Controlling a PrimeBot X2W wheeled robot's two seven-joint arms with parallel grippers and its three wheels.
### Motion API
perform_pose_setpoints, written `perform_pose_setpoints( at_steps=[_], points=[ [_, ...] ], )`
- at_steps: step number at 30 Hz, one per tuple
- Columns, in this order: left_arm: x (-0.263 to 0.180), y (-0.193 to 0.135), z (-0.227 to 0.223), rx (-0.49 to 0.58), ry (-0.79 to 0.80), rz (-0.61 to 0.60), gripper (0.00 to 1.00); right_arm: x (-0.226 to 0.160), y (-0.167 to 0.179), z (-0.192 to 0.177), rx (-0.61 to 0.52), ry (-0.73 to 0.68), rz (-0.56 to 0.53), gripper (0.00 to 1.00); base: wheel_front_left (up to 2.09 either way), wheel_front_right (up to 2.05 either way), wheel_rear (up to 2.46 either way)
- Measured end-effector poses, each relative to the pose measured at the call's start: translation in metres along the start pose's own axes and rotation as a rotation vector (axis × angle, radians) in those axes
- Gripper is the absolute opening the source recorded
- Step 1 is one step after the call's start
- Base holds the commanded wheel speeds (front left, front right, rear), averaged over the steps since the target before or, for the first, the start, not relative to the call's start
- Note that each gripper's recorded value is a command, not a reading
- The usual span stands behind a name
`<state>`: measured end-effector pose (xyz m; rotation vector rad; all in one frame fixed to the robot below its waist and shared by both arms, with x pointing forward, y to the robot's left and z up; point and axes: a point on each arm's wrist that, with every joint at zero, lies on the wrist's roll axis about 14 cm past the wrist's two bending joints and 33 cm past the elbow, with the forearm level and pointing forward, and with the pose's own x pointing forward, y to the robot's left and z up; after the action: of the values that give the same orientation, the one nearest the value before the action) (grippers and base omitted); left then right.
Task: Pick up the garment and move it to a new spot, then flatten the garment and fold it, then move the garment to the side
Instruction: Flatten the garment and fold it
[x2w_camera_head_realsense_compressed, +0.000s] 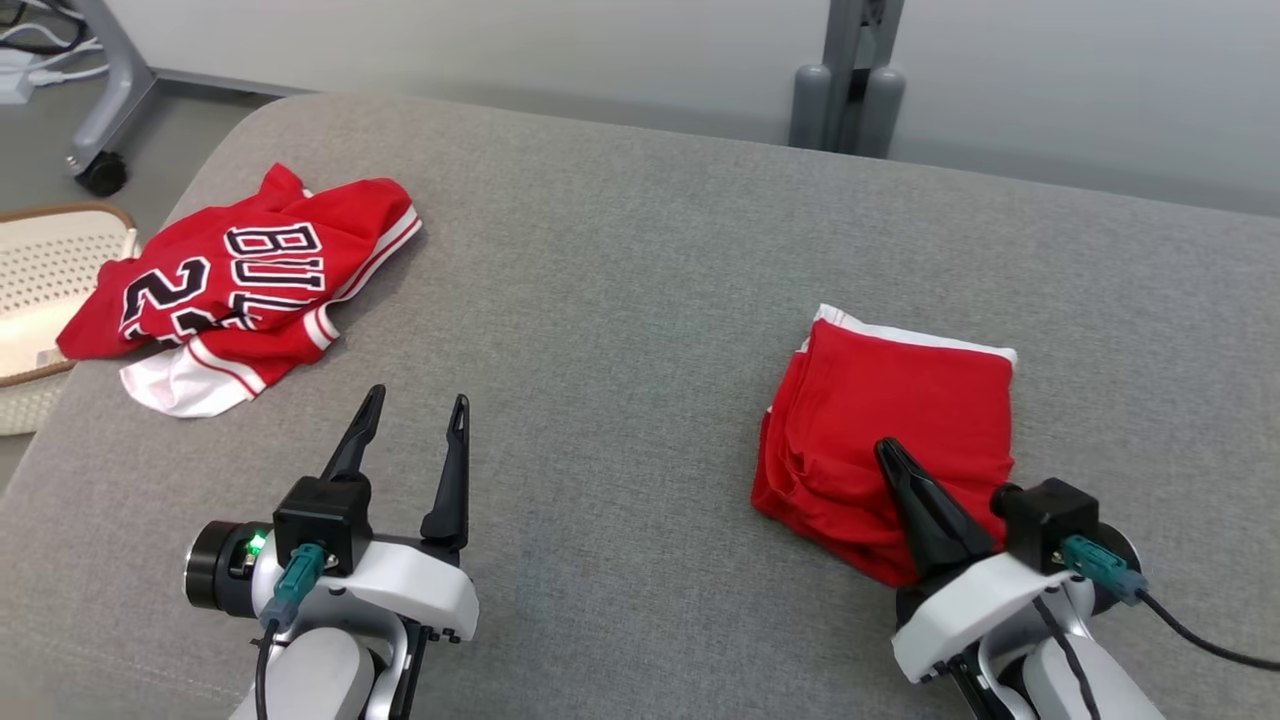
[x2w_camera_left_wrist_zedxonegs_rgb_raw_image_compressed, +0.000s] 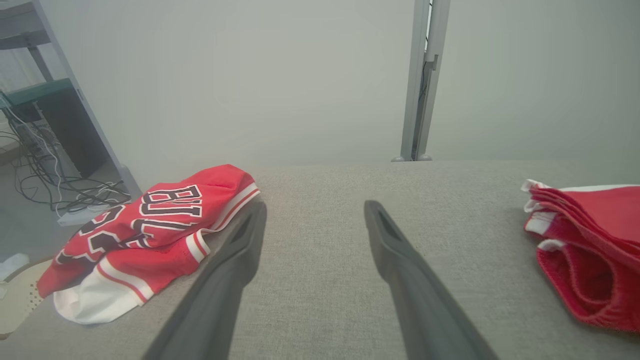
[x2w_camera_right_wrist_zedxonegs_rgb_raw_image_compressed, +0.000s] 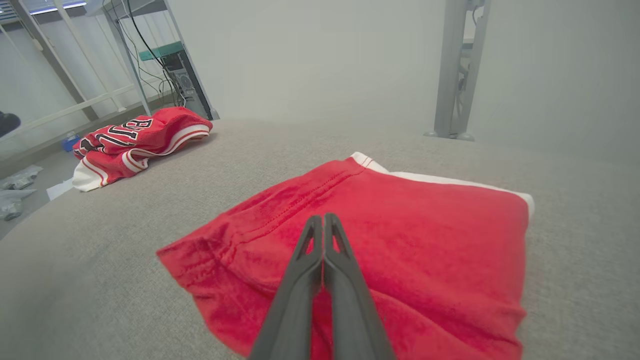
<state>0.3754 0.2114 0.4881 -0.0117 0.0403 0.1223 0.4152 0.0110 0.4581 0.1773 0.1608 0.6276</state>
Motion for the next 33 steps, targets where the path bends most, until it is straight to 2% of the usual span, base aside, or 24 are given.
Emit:
perform_pose_setpoints(
  at_steps=[7, 17, 24, 30, 33],
  points=[
    [-0.002, 0.008, -0.004, 0.001, 0.01, 0.026, 1.0, 0.013, 0.024, -0.034, 0.044, 0.083, 0.079, 0.0, 0.0, 0.0, 0.0],
    [0.003, 0.0, -0.008, -0.004, 0.017, 0.007, 1.0, 0.006, 0.064, -0.06, 0.117, 0.15, 0.176, 0.0, 0.0, 0.0, 0.0],
    [0.009, -0.007, -0.008, 0.001, 0.016, -0.019, 1.0, 0.005, 0.073, -0.035, 0.122, 0.069, 0.212, 0.0, 0.0, 0.0, 0.0],
    [0.017, -0.019, -0.007, 0.001, 0.011, -0.059, 1.0, -0.007, 0.051, -0.008, 0.072, -0.015, 0.181, 0.0, 0.0, 0.0, 0.0],
    [0.021, -0.023, -0.003, 0.004, 0.0, -0.072, 1.0, -0.013, 0.031, 0.01, 0.049, -0.07, 0.127, 0.0, 0.0, 0.0, 0.0]
  ],
)
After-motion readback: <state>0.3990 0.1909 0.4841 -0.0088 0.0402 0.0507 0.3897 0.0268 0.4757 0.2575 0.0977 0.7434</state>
